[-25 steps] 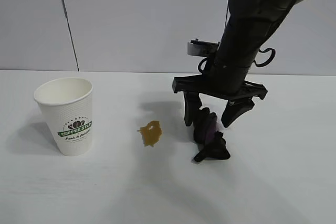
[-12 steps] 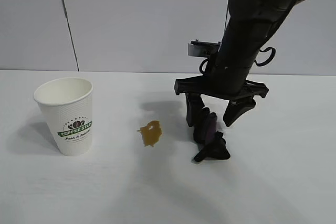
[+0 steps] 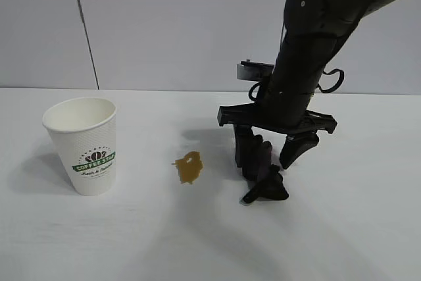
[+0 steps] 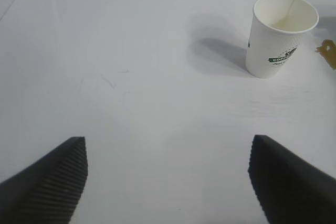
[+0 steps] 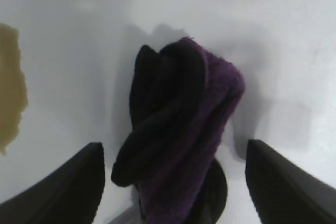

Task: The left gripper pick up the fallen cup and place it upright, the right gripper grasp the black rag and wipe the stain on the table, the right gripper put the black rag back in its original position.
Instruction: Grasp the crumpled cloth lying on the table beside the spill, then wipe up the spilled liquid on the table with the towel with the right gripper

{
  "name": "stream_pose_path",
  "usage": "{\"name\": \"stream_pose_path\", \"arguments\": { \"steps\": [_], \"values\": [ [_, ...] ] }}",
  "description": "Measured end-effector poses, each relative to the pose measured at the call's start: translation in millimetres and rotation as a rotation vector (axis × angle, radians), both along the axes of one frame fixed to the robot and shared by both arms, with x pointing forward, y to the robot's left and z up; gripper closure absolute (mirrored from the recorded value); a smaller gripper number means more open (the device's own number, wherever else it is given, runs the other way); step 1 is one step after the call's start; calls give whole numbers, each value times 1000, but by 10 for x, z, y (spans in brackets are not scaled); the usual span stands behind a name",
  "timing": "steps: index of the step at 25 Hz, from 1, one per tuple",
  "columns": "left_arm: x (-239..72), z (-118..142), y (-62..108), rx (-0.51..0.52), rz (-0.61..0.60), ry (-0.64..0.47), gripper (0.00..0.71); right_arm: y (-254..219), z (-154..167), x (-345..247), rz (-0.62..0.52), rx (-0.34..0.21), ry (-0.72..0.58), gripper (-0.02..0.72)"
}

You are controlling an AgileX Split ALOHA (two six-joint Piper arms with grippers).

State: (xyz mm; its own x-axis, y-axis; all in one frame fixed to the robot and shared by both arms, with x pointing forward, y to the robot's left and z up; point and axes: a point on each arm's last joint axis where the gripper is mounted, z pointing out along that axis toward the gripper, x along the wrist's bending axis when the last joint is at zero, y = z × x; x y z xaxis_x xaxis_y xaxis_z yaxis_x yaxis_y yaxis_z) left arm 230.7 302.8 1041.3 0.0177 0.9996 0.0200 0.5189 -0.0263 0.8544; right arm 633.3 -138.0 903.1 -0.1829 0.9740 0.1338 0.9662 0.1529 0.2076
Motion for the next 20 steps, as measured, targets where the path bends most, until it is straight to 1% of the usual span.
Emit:
{"name": "stream_pose_path", "arguments": {
  "steps": [2,3,5,6,9,14,18,20],
  "values": [
    [0,0,0,0,0,0,107,-1,0,0,0,-1,0,435],
    [0,0,0,0,0,0,107,-2,0,1,1,-2,-1,514],
    [0,0,0,0,0,0,107,-3,5,7,3,-4,-6,608],
    [0,0,0,0,0,0,107,-4,3,6,4,-5,-5,622],
    [0,0,0,0,0,0,107,-4,2,3,3,-5,-2,622],
    [0,0,0,0,0,0,107,0,17,-50,-2,2,54,622],
    [0,0,0,0,0,0,107,35,21,-85,-10,42,95,622],
    [0,0,0,0,0,0,107,65,27,-97,-23,78,112,622]
  ]
}}
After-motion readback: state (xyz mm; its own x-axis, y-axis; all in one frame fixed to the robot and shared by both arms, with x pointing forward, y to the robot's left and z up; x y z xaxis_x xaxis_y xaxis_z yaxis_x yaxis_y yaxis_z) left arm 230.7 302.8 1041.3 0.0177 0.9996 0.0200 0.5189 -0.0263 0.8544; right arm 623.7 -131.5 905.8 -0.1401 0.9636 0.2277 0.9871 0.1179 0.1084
